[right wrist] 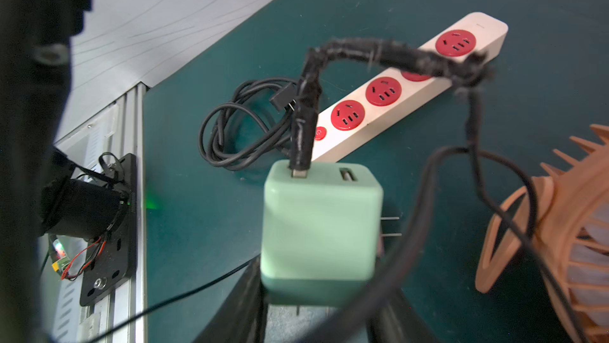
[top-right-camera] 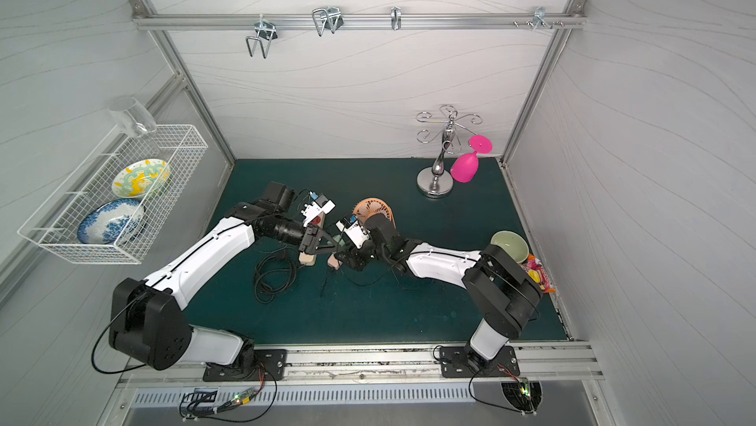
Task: Plug the desk fan into the power strip
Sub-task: Adjust the plug.
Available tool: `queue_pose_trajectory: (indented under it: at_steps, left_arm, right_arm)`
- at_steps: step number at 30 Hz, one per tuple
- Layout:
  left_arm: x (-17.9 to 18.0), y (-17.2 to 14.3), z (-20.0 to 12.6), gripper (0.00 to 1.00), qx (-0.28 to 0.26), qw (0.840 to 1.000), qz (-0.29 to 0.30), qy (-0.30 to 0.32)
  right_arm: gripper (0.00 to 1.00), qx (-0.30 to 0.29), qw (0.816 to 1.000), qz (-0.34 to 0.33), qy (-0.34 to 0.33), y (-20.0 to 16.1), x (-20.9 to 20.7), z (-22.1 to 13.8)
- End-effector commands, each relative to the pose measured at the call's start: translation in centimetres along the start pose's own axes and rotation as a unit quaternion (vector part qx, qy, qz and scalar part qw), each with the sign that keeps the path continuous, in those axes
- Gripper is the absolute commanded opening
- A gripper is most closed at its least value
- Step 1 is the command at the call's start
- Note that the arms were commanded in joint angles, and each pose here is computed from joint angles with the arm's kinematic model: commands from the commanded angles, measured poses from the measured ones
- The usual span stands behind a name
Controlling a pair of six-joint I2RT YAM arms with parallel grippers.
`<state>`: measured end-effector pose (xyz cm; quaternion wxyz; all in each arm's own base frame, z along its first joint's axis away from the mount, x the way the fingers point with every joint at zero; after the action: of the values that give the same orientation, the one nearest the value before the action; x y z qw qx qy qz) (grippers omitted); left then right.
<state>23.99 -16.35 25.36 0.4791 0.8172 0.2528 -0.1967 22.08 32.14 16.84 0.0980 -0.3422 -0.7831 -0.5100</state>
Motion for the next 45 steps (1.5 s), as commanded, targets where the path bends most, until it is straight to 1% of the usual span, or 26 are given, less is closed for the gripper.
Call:
queue_pose_trajectory:
  at_steps: [1, 3, 5, 8, 11, 14, 15, 18, 20, 22, 25, 27, 31, 34, 36, 38, 39, 42, 45]
  left_arm:
    - [-1.8, 1.5, -1.6, 0.57, -0.014, 0.999, 0.036, 0.013]
    - [-2.5, 1.7, -2.5, 0.63, -0.006, 0.998, 0.051, 0.034]
    - [-2.9, 1.6, -3.7, 0.67, -0.002, 0.997, 0.052, 0.055]
    - [-3.0, 1.8, -5.4, 0.70, -0.014, 0.995, 0.043, 0.085]
    - [-2.3, 1.9, -6.4, 0.72, -0.023, 0.992, 0.026, 0.122]
    - [-0.7, 1.5, -6.2, 0.72, -0.020, 0.987, 0.011, 0.162]
    - [-0.1, 1.6, -6.0, 0.72, -0.021, 0.985, -0.003, 0.170]
    - [1.1, 2.0, -5.7, 0.71, -0.019, 0.984, -0.034, 0.171]
    - [1.3, 2.2, -5.4, 0.70, -0.020, 0.987, -0.033, 0.156]
    - [0.6, 2.6, -5.3, 0.71, -0.018, 0.992, -0.007, 0.123]
    - [-0.5, 2.8, -6.1, 0.72, -0.003, 0.990, 0.078, 0.120]
    - [-1.0, 2.5, -6.7, 0.73, 0.011, 0.981, 0.150, 0.119]
    - [-1.6, 2.1, -7.0, 0.75, 0.048, 0.959, 0.261, 0.099]
    - [-1.9, 2.8, -7.0, 0.75, 0.047, 0.951, 0.300, 0.067]
    - [-1.3, 3.4, -6.9, 0.74, 0.043, 0.947, 0.314, 0.058]
    - [-0.6, 3.7, -6.7, 0.73, 0.045, 0.948, 0.310, 0.054]
    - [-0.3, 3.8, -6.6, 0.72, 0.047, 0.945, 0.320, 0.052]
    - [0.3, 3.4, -6.2, 0.72, 0.059, 0.943, 0.326, 0.036]
    - [0.7, 3.0, -6.1, 0.71, 0.073, 0.943, 0.322, 0.034]
  right_arm:
    - [0.00, -0.078, 0.995, -0.031, 0.053, 1.7, 0.3, -1.1]
    - [0.00, -0.095, 0.992, -0.034, 0.073, 1.9, 0.2, -1.7]
    - [0.00, -0.110, 0.989, -0.043, 0.092, 2.0, 0.2, -2.0]
    - [0.00, -0.112, 0.985, -0.061, 0.119, 1.8, 0.5, -1.9]
    - [0.00, -0.114, 0.984, -0.062, 0.118, 2.1, 0.6, -1.6]
    - [0.00, -0.100, 0.985, -0.079, 0.112, 1.9, 1.0, -1.1]
    - [0.00, -0.096, 0.986, -0.084, 0.108, 1.9, 1.1, -1.0]
    - [0.00, -0.097, 0.986, -0.096, 0.097, 2.2, 1.4, -0.9]
    - [0.00, -0.095, 0.984, -0.113, 0.095, 2.3, 1.6, -0.9]
    - [0.00, -0.077, 0.984, -0.126, 0.102, 2.2, 1.7, -1.1]
    - [0.00, -0.058, 0.983, -0.117, 0.127, 2.5, 1.2, -2.2]
    - [0.00, -0.047, 0.982, -0.108, 0.146, 2.5, 0.9, -3.0]
    - [0.00, -0.015, 0.976, -0.147, 0.160, 2.1, 1.4, -3.8]
    - [0.00, -0.006, 0.971, -0.172, 0.165, 2.0, 2.0, -3.8]
    - [0.00, -0.004, 0.970, -0.184, 0.156, 2.1, 2.1, -3.7]
    - [0.00, -0.005, 0.970, -0.190, 0.148, 2.3, 2.1, -3.5]
    - [0.00, -0.006, 0.970, -0.197, 0.145, 2.4, 2.2, -3.4]
    - [0.00, -0.013, 0.967, -0.217, 0.131, 2.6, 2.8, -3.0]
    - [0.00, -0.017, 0.966, -0.231, 0.119, 2.6, 3.1, -2.7]
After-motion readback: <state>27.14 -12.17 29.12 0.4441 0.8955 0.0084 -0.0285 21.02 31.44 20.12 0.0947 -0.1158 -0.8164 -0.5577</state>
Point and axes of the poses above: each gripper's point midway between its finger pads, its own z axis out along the fingers, its own x axis along the line the jaws close on, y = z × x, the point moved 8 cm from there along -z, back along the fingers, and after that the axes turned 15 degrees about z, right-handed, at the moved point
